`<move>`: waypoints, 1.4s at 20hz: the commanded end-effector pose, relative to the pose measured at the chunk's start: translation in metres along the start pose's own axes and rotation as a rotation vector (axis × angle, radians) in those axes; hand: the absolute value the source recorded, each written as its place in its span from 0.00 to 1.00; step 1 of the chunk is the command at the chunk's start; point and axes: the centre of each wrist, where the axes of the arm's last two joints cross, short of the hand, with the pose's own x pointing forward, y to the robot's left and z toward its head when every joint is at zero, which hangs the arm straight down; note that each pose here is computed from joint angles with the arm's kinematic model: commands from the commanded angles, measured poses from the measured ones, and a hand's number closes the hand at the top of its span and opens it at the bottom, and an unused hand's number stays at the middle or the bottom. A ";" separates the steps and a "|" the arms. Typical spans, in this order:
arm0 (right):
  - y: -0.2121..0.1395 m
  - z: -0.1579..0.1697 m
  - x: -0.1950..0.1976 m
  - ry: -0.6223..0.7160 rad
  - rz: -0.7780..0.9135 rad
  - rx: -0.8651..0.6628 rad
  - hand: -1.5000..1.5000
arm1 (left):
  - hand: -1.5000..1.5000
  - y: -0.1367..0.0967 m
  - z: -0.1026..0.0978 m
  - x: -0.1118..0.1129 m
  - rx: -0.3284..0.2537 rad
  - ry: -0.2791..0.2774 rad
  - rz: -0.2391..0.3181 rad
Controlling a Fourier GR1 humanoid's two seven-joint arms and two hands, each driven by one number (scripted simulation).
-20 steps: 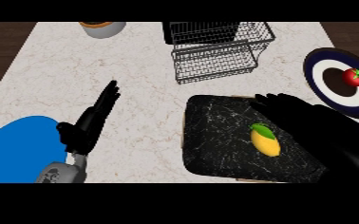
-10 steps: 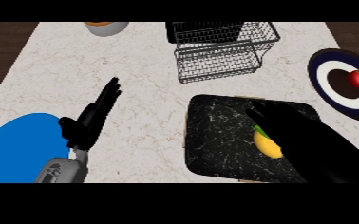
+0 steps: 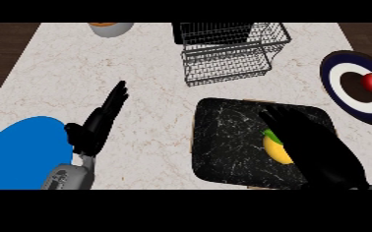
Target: Pick the lemon from the tray and place it in the tiered basket
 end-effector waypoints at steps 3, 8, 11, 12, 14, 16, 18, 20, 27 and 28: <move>0.036 -0.016 -0.014 -0.007 -0.015 0.002 0.00 | 0.50 0.010 0.014 -0.010 -0.006 -0.011 -0.007; 0.032 -0.022 -0.009 0.068 -0.029 0.021 0.00 | 0.50 0.015 0.003 -0.007 0.008 -0.004 -0.012; 0.050 -0.039 -0.031 0.078 -0.018 0.036 0.00 | 0.50 -0.008 -0.005 0.011 -0.014 -0.004 -0.018; 0.038 -0.041 -0.038 0.073 -0.036 0.032 0.00 | 0.50 0.002 -0.007 0.009 -0.005 -0.015 -0.006; 0.047 -0.055 -0.021 0.068 -0.032 0.048 0.00 | 0.50 0.010 0.000 0.006 -0.016 0.016 -0.007; 0.047 -0.055 -0.018 0.066 -0.045 0.046 0.00 | 0.50 0.012 -0.004 0.011 0.007 0.003 -0.008; 0.071 -0.064 -0.043 0.054 -0.009 0.066 0.00 | 0.50 -0.004 -0.002 0.006 0.001 -0.002 -0.002; 0.066 -0.066 -0.052 0.058 -0.024 0.056 0.00 | 0.50 -0.008 -0.007 0.002 -0.006 -0.010 -0.005; 0.078 -0.071 -0.035 0.025 -0.071 0.050 0.00 | 0.50 0.011 0.007 0.000 -0.017 0.005 -0.006; 0.083 -0.067 -0.017 -0.004 -0.088 0.060 1.00 | 0.50 -0.006 0.018 -0.005 -0.002 0.019 0.008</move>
